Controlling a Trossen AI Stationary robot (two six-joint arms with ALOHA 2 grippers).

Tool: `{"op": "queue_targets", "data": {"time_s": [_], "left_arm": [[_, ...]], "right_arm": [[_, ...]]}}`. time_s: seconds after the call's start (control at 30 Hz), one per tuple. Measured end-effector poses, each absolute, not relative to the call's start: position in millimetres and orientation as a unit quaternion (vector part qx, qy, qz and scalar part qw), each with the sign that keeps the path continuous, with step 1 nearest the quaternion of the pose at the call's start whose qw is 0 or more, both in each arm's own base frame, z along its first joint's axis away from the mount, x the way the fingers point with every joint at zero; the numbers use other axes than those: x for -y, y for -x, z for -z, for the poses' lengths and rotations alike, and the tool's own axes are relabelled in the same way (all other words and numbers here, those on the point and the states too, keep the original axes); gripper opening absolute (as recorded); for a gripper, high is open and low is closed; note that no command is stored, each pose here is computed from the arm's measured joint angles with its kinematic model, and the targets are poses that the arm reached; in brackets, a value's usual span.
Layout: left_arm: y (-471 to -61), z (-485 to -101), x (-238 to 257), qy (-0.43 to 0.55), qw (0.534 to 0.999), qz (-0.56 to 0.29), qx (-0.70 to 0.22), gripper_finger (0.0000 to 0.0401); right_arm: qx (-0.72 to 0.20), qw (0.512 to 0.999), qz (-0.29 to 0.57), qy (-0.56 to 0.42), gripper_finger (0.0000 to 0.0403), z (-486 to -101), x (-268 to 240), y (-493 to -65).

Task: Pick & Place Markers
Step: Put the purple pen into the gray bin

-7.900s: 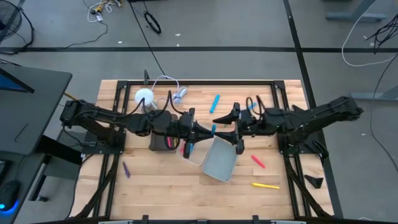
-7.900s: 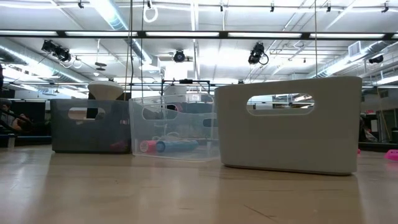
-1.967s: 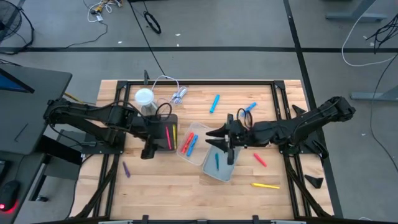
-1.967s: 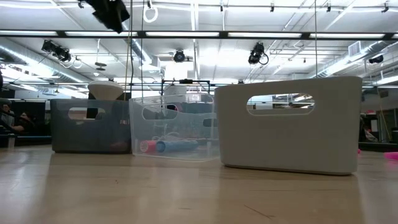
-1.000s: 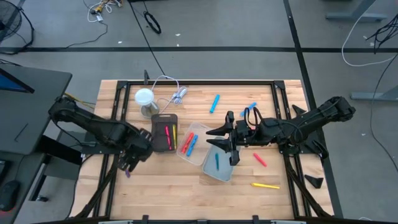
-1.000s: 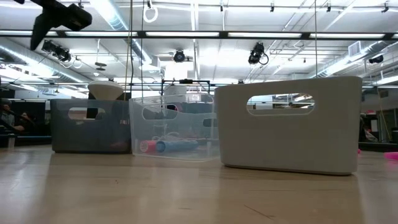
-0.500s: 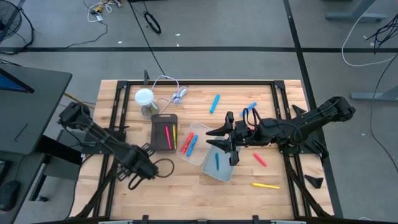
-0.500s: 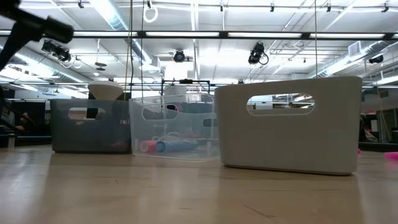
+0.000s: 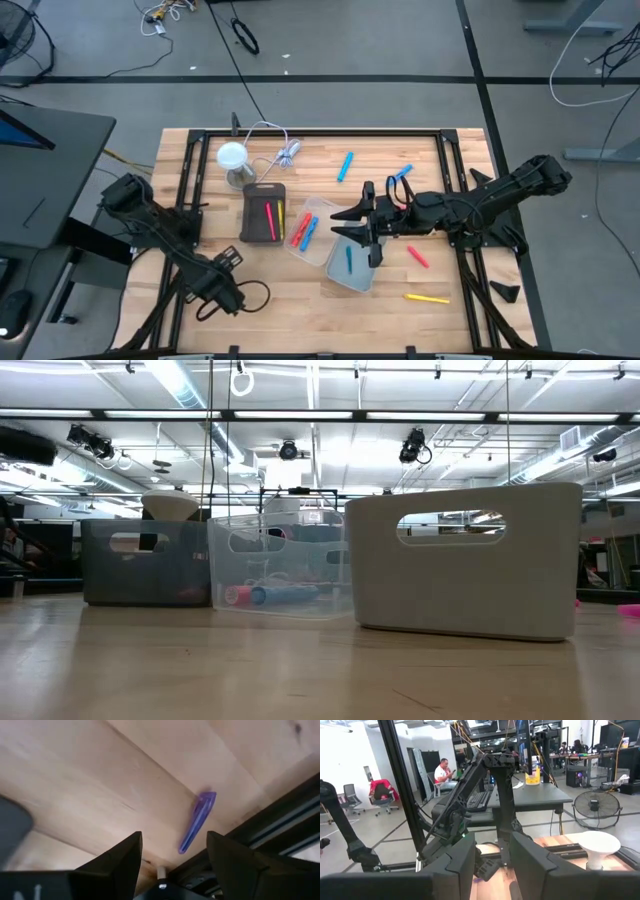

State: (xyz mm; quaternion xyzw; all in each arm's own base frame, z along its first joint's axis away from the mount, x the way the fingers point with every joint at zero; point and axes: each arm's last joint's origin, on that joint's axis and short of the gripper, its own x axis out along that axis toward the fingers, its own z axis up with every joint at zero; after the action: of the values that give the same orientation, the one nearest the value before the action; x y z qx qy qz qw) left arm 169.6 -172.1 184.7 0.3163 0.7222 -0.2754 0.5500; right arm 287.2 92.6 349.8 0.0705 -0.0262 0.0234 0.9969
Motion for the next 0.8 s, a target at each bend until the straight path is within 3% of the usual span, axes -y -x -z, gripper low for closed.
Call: {"op": "queue_targets", "data": {"time_s": [0.47,0.8], "left_arm": [[-133,-150,169,-0.320,0.511,0.266,-0.752,0.0227],[-129,-135,167,-0.329,0.536,0.261,-0.732,0.0206]], "right_arm": [[0.003,0.996,-0.022,-0.091,0.0126,-345,-93,-287],[-0.002,0.995,-0.023,-0.101,0.0126,-344,-93,-287]]}}
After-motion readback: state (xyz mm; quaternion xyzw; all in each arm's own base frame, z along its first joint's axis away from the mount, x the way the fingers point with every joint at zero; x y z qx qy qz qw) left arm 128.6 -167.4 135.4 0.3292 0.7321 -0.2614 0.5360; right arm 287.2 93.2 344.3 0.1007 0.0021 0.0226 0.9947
